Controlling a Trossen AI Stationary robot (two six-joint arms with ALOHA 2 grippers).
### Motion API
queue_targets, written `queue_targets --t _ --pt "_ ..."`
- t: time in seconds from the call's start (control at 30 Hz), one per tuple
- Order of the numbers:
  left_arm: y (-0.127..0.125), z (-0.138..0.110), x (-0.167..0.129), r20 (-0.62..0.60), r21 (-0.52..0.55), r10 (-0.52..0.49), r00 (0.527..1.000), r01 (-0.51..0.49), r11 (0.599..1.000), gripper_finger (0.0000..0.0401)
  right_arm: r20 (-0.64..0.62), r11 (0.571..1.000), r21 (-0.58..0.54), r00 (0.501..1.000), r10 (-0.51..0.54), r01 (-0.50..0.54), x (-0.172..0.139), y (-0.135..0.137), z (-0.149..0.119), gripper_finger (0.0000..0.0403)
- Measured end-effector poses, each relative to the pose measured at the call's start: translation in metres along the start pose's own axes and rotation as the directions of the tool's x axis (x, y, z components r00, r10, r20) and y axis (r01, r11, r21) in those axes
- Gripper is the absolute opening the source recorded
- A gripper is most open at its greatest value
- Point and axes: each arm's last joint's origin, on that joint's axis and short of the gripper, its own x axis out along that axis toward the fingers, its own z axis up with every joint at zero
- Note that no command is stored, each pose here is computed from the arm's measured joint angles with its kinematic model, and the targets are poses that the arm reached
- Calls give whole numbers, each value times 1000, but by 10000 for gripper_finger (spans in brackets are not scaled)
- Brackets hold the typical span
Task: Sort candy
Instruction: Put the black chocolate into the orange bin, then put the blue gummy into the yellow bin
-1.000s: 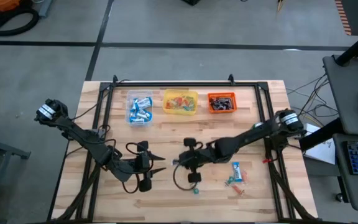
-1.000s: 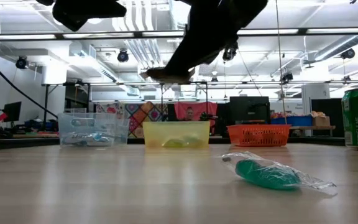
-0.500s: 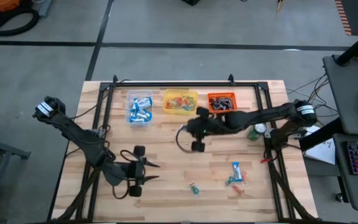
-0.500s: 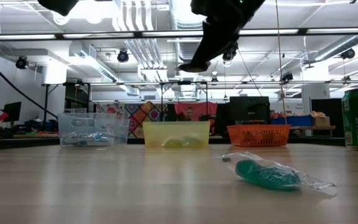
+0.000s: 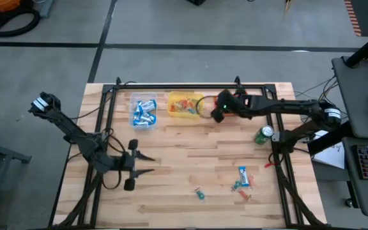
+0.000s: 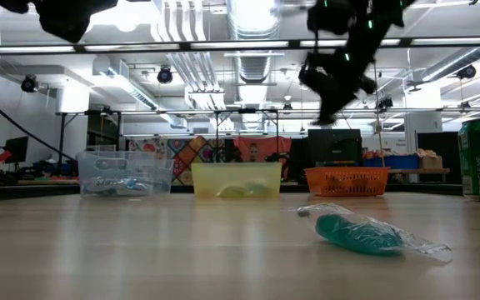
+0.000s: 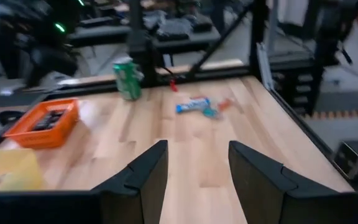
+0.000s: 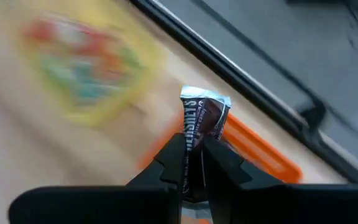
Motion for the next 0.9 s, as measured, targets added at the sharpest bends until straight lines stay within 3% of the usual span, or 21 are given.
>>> queue_targets --t 0.2,0.5,0.73,0.9 --pt "15 -12 -14 66 -64 56 996 -52 997 153 -90 972 207 991 -95 112 39 -41 -26 33" --pt "19 -13 -17 99 -100 62 993 -52 994 153 -70 957 271 994 -85 101 53 -53 -35 93" --pt "17 -12 -16 94 -112 62 994 -51 992 153 -59 958 279 997 -51 65 51 -51 -31 129" --pt "17 -12 -16 94 -128 62 994 -49 990 153 -32 956 278 994 104 -91 42 -41 -24 132"
